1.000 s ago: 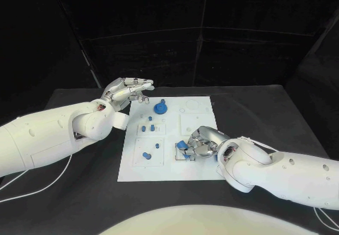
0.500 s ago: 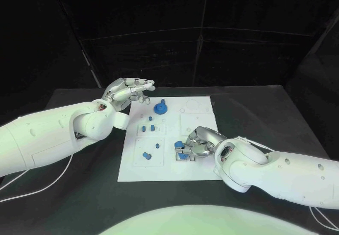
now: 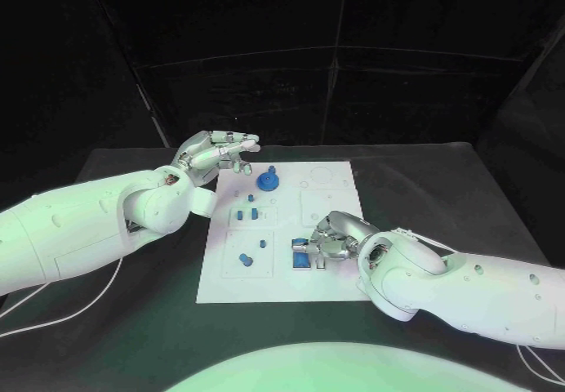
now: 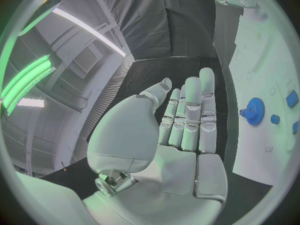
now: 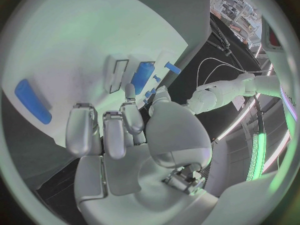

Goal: Assemble the parts on the task board

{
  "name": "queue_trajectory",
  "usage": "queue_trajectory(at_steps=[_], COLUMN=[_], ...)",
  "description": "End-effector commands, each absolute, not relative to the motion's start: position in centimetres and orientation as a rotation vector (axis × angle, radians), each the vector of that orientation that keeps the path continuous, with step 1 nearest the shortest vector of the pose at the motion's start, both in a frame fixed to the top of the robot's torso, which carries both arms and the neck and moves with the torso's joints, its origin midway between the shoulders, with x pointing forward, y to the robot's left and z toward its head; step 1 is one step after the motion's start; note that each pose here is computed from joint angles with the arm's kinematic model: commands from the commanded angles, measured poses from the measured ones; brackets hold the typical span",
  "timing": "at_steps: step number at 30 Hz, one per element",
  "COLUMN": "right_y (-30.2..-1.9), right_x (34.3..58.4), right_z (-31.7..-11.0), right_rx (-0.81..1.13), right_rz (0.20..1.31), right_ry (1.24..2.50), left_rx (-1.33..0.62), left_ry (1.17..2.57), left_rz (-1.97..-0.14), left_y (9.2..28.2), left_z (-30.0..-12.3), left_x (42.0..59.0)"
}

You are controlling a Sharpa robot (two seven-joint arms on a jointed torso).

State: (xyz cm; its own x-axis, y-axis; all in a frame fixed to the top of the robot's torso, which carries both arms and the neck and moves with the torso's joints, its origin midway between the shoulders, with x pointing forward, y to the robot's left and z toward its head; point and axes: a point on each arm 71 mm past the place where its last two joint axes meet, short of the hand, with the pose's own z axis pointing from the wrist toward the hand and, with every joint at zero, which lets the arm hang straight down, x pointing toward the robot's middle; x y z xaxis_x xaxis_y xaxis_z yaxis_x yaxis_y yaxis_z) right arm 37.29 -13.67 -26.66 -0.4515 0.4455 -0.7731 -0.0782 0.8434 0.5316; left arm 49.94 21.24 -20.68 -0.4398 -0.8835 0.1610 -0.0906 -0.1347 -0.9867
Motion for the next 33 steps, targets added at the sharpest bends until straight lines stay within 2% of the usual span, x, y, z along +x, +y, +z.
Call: queue_trajectory(at_steps=[1, 14, 21, 28, 33], right_y=[-13.8, -14.0, -14.8, -17.3, -20.9], right_x=[37.3, 37.0, 36.9, 36.0, 35.6], right_z=[-26.5, -26.2, -25.8, -24.6, -24.2], right_rx=[0.285, 0.24, 0.241, 0.272, 0.259], right_rz=[0.616, 0.621, 0.641, 0.692, 0.622], right_ry=[1.939, 1.935, 1.892, 1.834, 1.833], left_rx=[-1.11, -1.112, -1.112, -1.112, -1.114], left_ry=[1.52, 1.52, 1.519, 1.517, 1.514], left_rz=[-1.657, -1.654, -1.654, -1.652, -1.648], left_y=[21.1, 21.2, 21.3, 21.4, 21.6], left_z=[-20.6, -20.6, -20.6, -20.6, -20.6], left_x=[49.9, 49.9, 49.9, 49.9, 49.9])
